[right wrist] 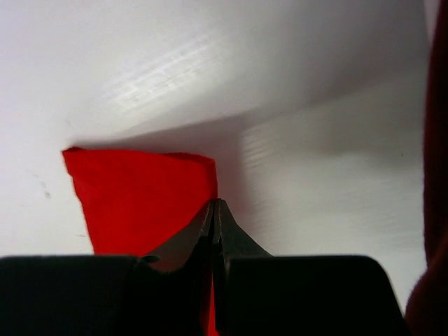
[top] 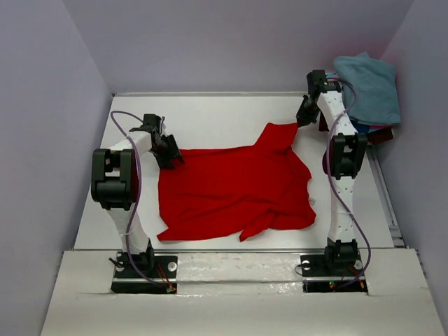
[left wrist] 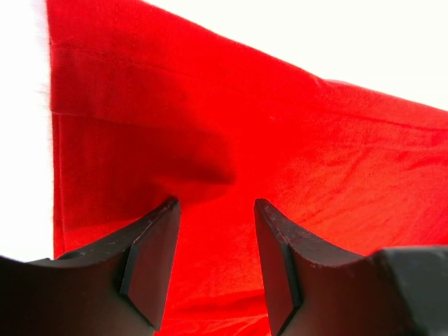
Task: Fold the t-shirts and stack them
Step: Flatten the tshirt out
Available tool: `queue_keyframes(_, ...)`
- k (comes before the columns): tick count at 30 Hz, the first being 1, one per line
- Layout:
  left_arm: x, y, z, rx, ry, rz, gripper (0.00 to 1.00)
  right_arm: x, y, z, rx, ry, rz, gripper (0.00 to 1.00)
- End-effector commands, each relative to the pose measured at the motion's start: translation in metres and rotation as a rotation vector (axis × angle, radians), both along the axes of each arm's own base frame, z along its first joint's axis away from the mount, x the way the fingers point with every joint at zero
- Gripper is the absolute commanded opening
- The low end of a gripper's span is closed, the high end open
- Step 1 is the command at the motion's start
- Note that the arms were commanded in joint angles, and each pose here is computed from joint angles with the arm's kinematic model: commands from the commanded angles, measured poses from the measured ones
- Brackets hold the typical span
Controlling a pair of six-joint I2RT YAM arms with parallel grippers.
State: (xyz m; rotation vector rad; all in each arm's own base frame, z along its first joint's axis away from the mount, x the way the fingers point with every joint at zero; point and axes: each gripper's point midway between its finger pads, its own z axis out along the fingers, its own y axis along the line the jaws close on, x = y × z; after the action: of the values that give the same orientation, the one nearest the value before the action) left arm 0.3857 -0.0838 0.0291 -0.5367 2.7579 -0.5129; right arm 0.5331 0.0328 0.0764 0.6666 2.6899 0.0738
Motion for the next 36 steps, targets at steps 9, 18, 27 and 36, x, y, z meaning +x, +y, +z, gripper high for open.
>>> queue_keyframes(9,-0.002,0.005,0.004,0.015,-0.001,-0.015,0.59,0.046,0.032,-0.004,0.247,-0.153,0.158,0.07)
queue_keyframes(18,0.001,0.004,0.004,0.014,0.002,-0.019,0.59,0.058,0.048,-0.008,0.313,-0.215,0.277,0.29)
queue_keyframes(27,0.002,0.003,0.004,0.007,-0.004,-0.025,0.58,0.039,0.025,0.037,0.158,-0.245,0.217,0.69)
queue_keyframes(36,0.005,0.001,0.002,-0.008,-0.009,-0.024,0.58,-0.011,0.013,0.072,0.090,-0.200,0.141,0.67)
